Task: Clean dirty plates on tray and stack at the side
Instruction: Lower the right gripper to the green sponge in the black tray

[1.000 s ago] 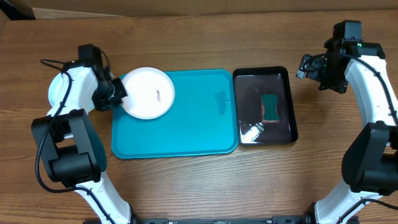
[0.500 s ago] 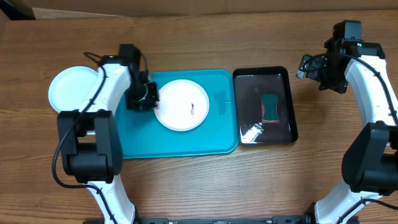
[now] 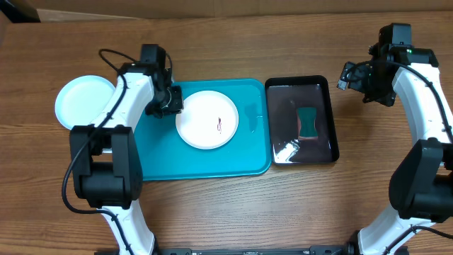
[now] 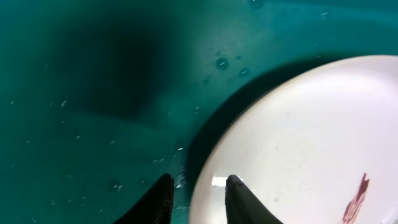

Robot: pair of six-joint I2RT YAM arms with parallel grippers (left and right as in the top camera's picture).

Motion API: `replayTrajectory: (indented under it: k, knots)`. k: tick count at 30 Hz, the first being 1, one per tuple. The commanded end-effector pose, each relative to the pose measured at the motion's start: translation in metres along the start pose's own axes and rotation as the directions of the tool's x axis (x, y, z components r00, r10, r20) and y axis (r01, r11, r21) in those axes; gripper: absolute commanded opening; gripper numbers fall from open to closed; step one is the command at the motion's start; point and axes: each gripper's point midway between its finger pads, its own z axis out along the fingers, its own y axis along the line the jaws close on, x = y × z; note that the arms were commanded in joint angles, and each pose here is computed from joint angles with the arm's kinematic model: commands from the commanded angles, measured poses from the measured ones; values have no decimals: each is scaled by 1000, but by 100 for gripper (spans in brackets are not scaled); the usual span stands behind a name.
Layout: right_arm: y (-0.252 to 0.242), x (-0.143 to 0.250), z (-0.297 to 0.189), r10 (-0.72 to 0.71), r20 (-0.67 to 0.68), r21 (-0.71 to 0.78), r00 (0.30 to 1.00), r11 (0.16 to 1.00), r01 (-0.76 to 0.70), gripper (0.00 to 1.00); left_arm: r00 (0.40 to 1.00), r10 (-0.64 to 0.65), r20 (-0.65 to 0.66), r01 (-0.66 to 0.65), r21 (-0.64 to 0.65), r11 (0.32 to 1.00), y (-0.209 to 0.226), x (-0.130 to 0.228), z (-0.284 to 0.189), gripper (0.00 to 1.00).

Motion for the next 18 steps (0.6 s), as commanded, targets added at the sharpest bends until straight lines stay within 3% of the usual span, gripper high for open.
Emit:
replayTrajectory:
  k: [1,9,12,18]
  knots:
    - [3,-2,-3,-2,11,-5,1000,1000,3,100,998,61,-4,-61,-20,998,-14,5,9,30]
    - [3,-2,-3,-2,11,-5,1000,1000,3,100,998,65,-13,-66,-160,985,2,15,17,42]
    - [3,-2,-3,-3,12,-6,1000,1000,3,100,998,64,-21,-66,-163,984,4,18,19,38]
    - [9,-25,-5,-7,106,-30,994,999,11,100,998,67,-13,-68,-132,989,-2,15,19,39]
